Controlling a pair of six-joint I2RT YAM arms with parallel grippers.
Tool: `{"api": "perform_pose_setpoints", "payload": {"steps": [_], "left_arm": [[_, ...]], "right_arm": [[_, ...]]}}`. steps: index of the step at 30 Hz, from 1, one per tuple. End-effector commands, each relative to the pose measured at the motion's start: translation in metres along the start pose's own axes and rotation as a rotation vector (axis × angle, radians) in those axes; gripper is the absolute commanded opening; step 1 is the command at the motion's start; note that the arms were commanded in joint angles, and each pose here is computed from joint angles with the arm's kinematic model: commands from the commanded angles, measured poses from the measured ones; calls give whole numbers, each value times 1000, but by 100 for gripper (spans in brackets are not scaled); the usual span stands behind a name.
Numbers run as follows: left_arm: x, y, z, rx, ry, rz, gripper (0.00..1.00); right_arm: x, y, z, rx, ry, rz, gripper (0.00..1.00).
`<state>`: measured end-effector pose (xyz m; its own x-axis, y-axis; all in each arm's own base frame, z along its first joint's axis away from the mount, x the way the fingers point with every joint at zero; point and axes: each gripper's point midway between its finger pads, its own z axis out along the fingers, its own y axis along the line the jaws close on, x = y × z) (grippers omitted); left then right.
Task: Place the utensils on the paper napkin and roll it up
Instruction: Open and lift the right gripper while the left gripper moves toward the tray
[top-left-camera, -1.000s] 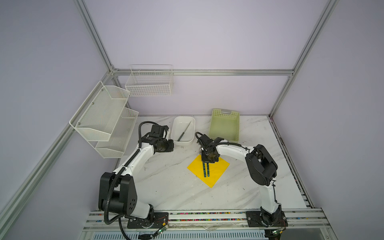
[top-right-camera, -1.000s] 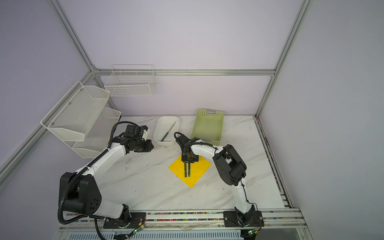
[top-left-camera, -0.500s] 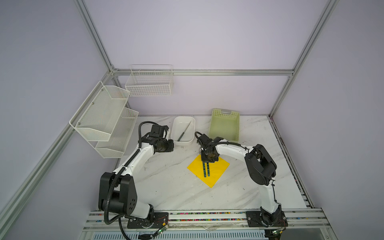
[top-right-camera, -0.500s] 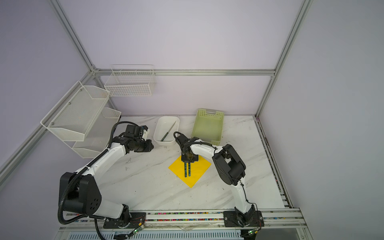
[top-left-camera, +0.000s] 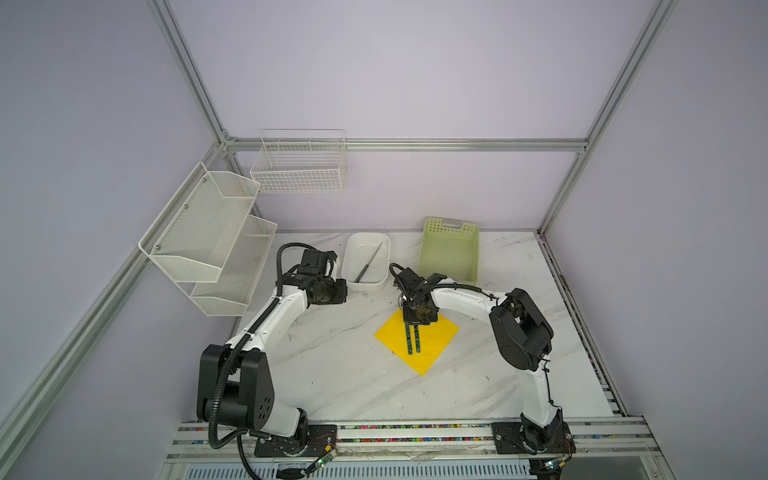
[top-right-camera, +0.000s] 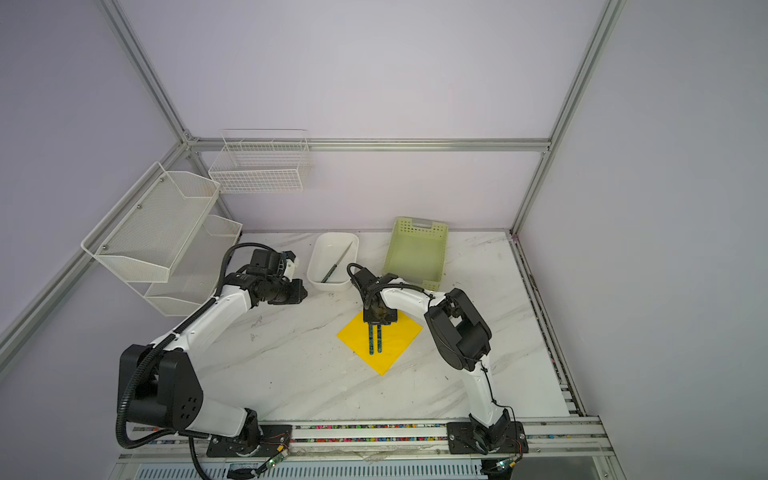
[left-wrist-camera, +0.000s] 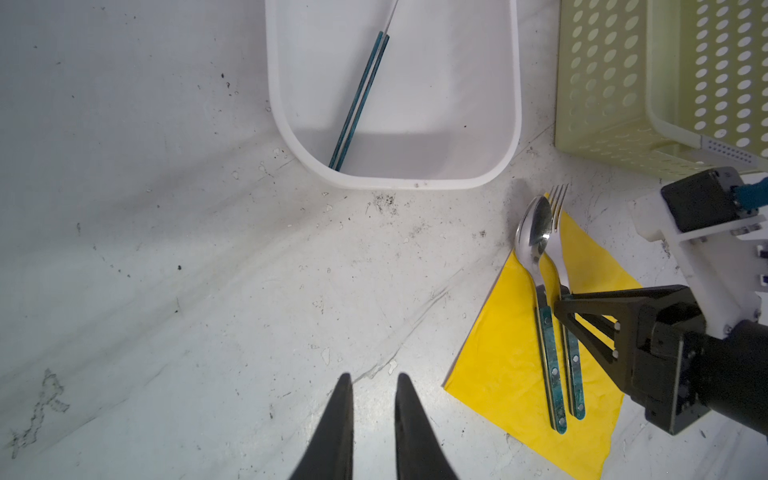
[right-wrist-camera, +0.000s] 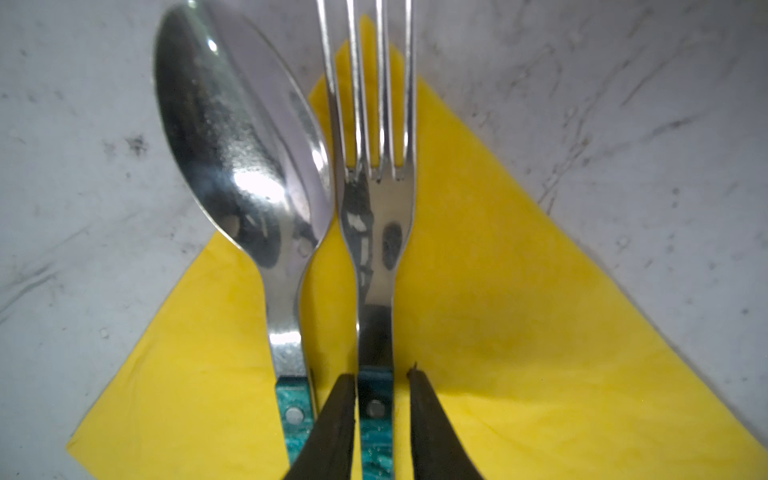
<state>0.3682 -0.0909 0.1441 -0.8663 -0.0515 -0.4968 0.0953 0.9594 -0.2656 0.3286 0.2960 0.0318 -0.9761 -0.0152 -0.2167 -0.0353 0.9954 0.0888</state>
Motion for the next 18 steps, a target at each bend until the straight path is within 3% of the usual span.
{"api": "perform_pose_setpoints", "payload": {"steps": [1,9,15,18], "left_arm": [[-21,-5,-6,19,-48,3,19],[-57,-16,-15,38,-74,17,24],[-86,-25,4,55,-20,17,27],[-101,-25,19,29,-15,71,28]], "right_arm": [[-11,-1,-32,-4,-54,12,30],[-38,-15,-66,-58,-137,28,31],[-53,-41,-76,-78,-171,47,31],[-57,-52,-80,-91,-179,56,31]]}}
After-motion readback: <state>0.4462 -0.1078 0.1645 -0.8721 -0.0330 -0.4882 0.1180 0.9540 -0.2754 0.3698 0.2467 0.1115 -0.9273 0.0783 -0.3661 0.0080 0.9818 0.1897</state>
